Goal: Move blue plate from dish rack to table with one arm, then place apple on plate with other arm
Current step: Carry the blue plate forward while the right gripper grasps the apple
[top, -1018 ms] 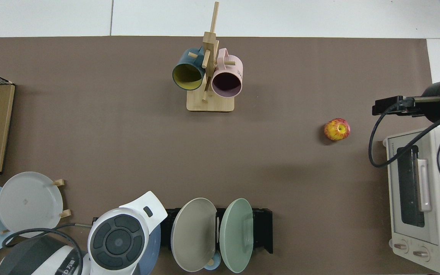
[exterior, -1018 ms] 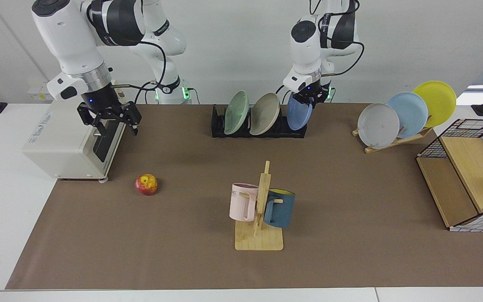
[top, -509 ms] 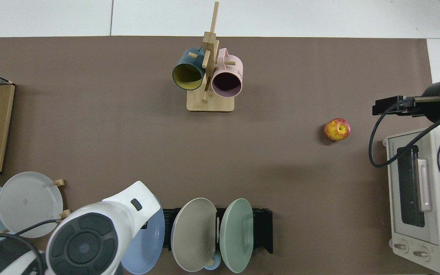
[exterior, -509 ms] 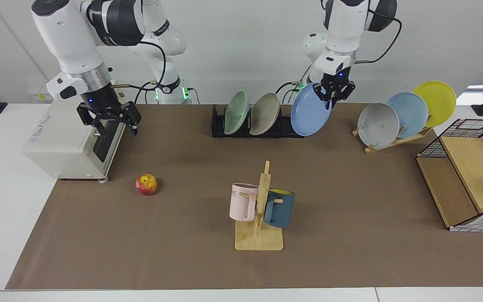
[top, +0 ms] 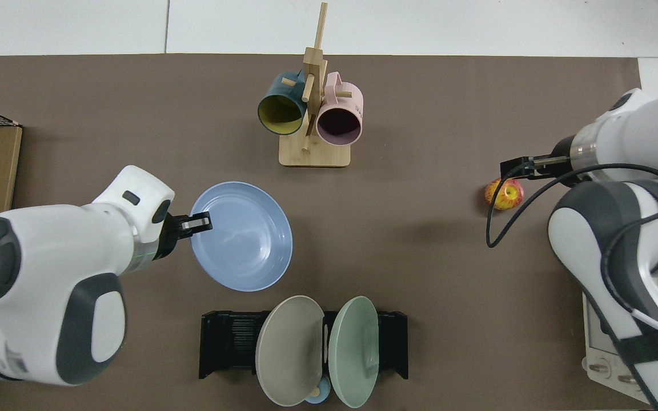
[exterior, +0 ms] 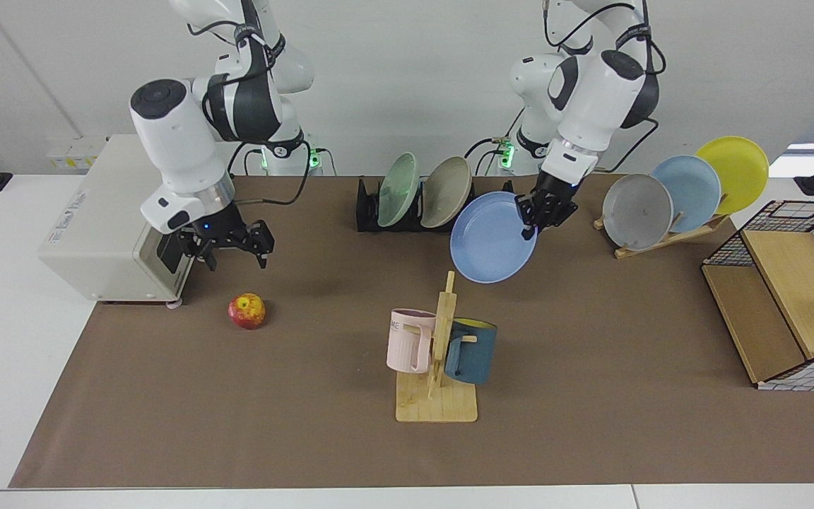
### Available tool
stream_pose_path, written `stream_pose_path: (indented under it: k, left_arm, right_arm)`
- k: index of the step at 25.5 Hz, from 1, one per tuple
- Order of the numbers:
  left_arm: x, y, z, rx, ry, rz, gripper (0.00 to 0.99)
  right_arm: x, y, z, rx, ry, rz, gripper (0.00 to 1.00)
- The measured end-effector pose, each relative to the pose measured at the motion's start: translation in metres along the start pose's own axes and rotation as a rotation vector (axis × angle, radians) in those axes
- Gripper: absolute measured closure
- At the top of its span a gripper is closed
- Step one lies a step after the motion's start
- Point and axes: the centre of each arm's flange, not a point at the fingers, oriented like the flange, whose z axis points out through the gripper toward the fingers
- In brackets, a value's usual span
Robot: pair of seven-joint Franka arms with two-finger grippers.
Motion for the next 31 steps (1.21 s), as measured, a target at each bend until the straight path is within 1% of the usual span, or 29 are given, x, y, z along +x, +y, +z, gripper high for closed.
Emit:
stream_pose_path:
  k: [5,7,9,15,18,24,31]
  left_arm:
    - [-0.009,0.04,0.074,-0.066,0.001,-0.05,0.872]
    - [-0.012,0.048,0.095,-0.086,-0.007,-0.064,0.872]
    - [-0.012,0.048,0.108,-0.094,-0.016,-0.075,0.872]
    - [-0.028,0.061,0.129,-0.098,-0.053,-0.062,0.872]
    - [-0.037,0.071,0.134,-0.099,-0.067,-0.049,0.872]
    - [-0.047,0.081,0.138,-0.1,-0.078,-0.039,0.872]
    - [-0.048,0.08,0.138,-0.1,-0.076,-0.043,0.872]
  right_arm:
    - [0.012,0.003,0.064,-0.031,-0.041,-0.016,0.0]
    - [0.014,0.005,0.082,-0.039,-0.059,-0.019,0.0]
    - [0.015,0.006,0.096,-0.049,-0.07,-0.025,0.0]
    - [0.016,0.021,0.136,-0.058,-0.083,-0.014,0.0]
    - [0.016,0.025,0.154,-0.065,-0.098,-0.015,0.0]
    - [0.014,0.029,0.174,-0.069,-0.115,-0.014,0.0]
    - [0.008,0.029,0.184,-0.069,-0.135,-0.014,0.0]
